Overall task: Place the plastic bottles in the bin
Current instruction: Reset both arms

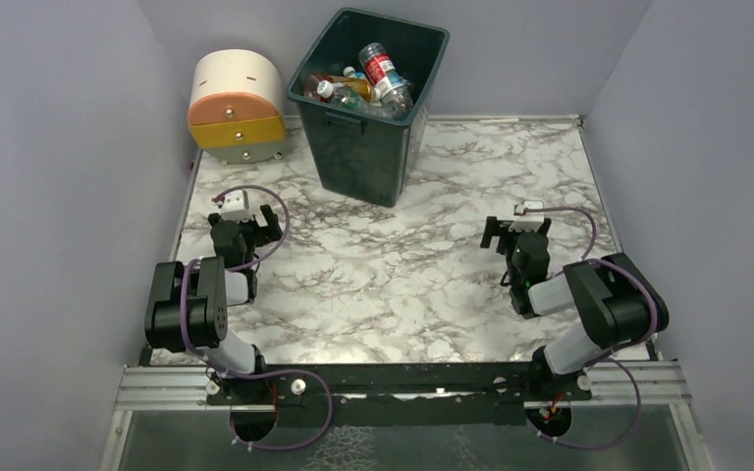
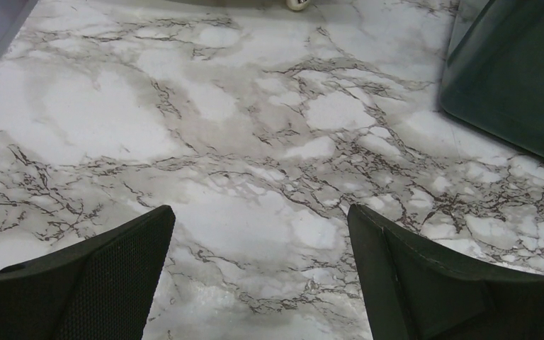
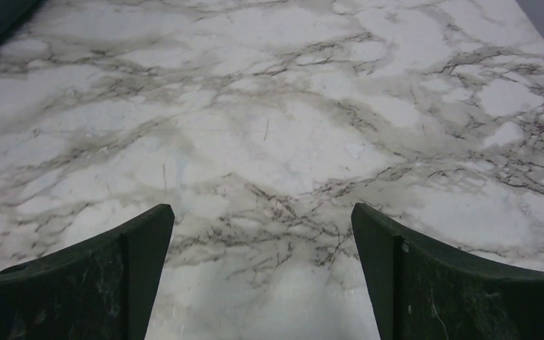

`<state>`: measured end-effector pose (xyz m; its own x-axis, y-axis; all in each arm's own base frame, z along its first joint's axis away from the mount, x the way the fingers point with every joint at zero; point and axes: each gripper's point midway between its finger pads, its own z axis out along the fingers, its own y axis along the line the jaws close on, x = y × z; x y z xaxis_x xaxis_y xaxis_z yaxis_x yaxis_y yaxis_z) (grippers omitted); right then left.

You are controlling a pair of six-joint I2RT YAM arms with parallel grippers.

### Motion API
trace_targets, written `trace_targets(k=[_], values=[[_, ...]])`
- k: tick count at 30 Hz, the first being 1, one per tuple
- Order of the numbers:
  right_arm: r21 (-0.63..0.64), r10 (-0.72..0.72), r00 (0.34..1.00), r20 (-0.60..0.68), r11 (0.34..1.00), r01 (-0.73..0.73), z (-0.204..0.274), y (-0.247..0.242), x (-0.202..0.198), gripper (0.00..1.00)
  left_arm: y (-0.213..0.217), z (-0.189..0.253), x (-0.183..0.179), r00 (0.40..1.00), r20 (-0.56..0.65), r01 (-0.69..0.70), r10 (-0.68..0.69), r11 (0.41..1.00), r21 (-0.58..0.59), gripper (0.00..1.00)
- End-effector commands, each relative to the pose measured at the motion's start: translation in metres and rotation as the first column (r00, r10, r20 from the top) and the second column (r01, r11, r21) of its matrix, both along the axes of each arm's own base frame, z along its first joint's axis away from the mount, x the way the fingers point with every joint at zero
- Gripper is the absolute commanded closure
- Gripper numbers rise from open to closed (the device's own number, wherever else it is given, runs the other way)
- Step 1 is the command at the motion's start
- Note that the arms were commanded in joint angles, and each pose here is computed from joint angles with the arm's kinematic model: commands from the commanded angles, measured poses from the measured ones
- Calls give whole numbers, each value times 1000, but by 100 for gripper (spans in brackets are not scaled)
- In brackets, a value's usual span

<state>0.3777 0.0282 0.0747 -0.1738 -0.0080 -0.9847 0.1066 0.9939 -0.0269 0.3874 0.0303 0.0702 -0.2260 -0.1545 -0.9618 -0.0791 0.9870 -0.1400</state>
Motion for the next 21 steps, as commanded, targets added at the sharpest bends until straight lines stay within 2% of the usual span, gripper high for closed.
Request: trace_targets(k=[1, 2, 5, 8, 9, 10, 11, 13, 15, 21], values=[[-19, 115, 980, 161, 993, -113, 22, 13, -14, 1, -5, 12, 3, 997, 62, 44, -46, 998, 34, 1], [-38, 117, 973, 198, 993, -112, 27, 12, -13, 1, -5, 14, 1, 996, 76, 34, -37, 999, 39, 1], [-21, 121, 986, 115, 993, -119, 16, 15, -6, 1, -6, 16, -1, 996, 85, -2, -3, 998, 67, 1], [-34, 127, 983, 133, 992, -123, 17, 16, -4, 1, -18, 14, -9, 994, 107, -19, 3, 988, 151, 1], [-27, 123, 986, 117, 992, -120, 15, 15, -4, 1, -20, 8, -16, 992, 127, -22, 1, 985, 170, 1], [-23, 124, 986, 110, 992, -122, 15, 16, -4, 1, -19, 20, -19, 978, 206, -42, 4, 983, 177, 1], [-22, 122, 985, 120, 993, -120, 16, 16, -3, 1, -17, 26, -22, 973, 229, -58, 19, 984, 166, 1], [-31, 126, 982, 142, 992, -122, 19, 16, -3, 1, -25, 11, -15, 989, 147, -3, -25, 982, 187, 1], [-31, 125, 984, 130, 992, -122, 17, 15, -4, 1, -36, 11, -10, 987, 135, 51, -82, 975, 217, 1], [-28, 124, 984, 130, 992, -121, 17, 16, -4, 1, -22, 7, -4, 993, 116, -28, 7, 984, 178, 1]])
